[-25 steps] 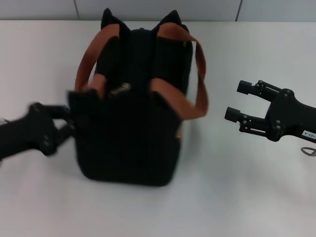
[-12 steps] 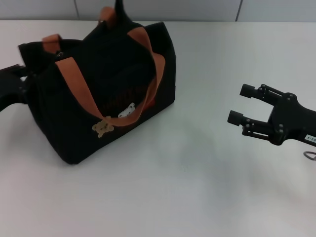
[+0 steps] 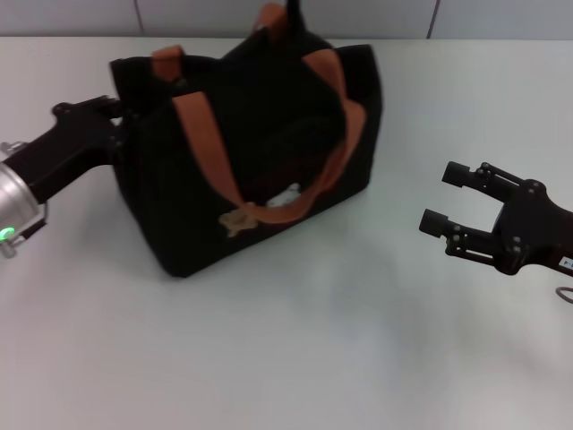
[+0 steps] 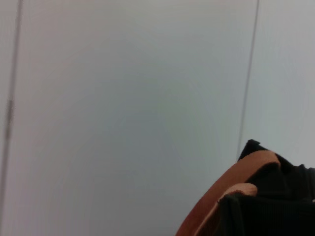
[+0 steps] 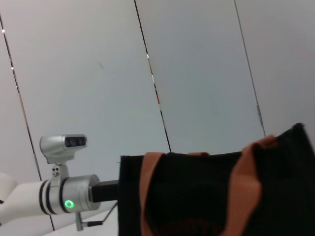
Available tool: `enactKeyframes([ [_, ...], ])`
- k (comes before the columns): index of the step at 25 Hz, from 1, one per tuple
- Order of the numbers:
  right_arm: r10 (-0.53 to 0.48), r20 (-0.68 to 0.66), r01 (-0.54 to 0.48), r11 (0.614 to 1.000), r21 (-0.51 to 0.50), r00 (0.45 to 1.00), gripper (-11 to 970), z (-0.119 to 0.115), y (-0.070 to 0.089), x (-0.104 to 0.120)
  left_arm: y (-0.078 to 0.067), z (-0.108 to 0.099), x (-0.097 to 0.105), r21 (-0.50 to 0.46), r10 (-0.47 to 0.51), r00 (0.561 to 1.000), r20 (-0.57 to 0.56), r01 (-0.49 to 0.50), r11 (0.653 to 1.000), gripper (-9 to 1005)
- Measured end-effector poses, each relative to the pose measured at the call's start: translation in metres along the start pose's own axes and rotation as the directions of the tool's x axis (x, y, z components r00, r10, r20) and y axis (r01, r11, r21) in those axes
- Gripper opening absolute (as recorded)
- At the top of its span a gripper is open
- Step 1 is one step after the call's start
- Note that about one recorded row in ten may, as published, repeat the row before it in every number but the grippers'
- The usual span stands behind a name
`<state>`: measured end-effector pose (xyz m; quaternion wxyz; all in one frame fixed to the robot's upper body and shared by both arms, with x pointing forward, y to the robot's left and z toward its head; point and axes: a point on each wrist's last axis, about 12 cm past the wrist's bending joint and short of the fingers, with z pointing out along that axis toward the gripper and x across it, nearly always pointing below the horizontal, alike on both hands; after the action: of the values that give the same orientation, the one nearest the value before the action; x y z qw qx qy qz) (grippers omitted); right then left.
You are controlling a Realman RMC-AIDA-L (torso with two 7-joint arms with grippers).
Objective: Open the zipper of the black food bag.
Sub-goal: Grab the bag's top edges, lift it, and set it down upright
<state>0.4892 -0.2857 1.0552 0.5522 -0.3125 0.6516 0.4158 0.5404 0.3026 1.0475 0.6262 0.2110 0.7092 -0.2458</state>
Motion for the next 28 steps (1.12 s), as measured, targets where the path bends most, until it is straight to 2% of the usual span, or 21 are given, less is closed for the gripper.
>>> enactKeyframes([
  [2, 0.005, 0.001, -0.005, 1.0, -0.001, 1.0, 829, 0.0, 0.001, 0.001, -0.006, 0.008, 0.0, 0.02, -0.009, 1.0, 0.008, 0.009, 1.0, 93],
  [3, 0.006, 0.002, -0.006, 1.0, -0.001, 1.0, 829, 0.0, 0.001, 0.001, -0.012, 0.016, 0.001, 0.033, -0.019, 1.0, 0.022, 0.018, 0.999, 114],
  [6, 0.005, 0.001, -0.005, 1.0, -0.002, 1.0, 829, 0.0, 0.001, 0.001, -0.019, 0.022, 0.003, 0.034, -0.021, 0.999, 0.044, 0.02, 0.999, 175],
  [12, 0.005, 0.001, -0.005, 1.0, -0.003, 1.0, 829, 0.0, 0.001, 0.001, -0.022, 0.021, 0.004, -0.003, -0.018, 0.995, 0.099, 0.018, 1.0, 283],
  [17, 0.004, 0.002, -0.004, 1.0, -0.003, 1.0, 829, 0.0, 0.001, 0.001, -0.018, -0.006, 0.005, -0.011, -0.006, 0.989, 0.144, 0.007, 1.0, 371],
  [18, 0.001, 0.0, -0.001, 1.0, -0.007, 1.0, 829, 0.001, 0.001, 0.0, -0.018, -0.024, 0.004, -0.003, 0.0, 0.983, 0.182, 0.0, 1.0, 388],
  [19, 0.001, 0.0, -0.001, 1.0, -0.007, 1.0, 829, 0.001, 0.001, 0.0, -0.018, -0.024, 0.004, -0.003, 0.0, 0.983, 0.182, 0.0, 1.0, 470],
  [21, -0.002, -0.001, 0.002, 1.0, -0.012, 1.0, 829, 0.002, 0.0, -0.001, -0.016, -0.042, 0.003, -0.007, -0.008, 0.978, 0.208, 0.009, 1.0, 634],
  [22, -0.004, -0.001, 0.004, 1.0, -0.014, 1.0, 829, 0.003, 0.0, -0.001, -0.014, -0.051, 0.002, -0.009, -0.018, 0.976, 0.219, 0.02, 1.0, 664],
  [24, -0.007, -0.001, 0.007, 1.0, -0.018, 1.0, 829, 0.004, -0.001, -0.002, -0.014, -0.051, 0.002, -0.009, -0.018, 0.976, 0.219, 0.02, 1.0, 725],
  [25, -0.008, -0.001, 0.008, 1.0, -0.019, 1.0, 829, 0.004, -0.001, -0.002, -0.012, -0.07, -0.001, 0.013, -0.055, 0.97, 0.238, 0.053, 0.999, 756],
  [26, -0.01, -0.002, 0.01, 1.0, -0.019, 1.0, 829, 0.005, -0.001, -0.003, -0.013, -0.075, -0.002, 0.047, -0.076, 0.969, 0.236, 0.067, 0.997, 786],
  [28, -0.013, -0.003, 0.013, 1.0, -0.02, 1.0, 829, 0.007, -0.003, -0.004, -0.022, -0.078, -0.001, 0.163, -0.118, 0.974, 0.195, 0.087, 0.983, 786],
])
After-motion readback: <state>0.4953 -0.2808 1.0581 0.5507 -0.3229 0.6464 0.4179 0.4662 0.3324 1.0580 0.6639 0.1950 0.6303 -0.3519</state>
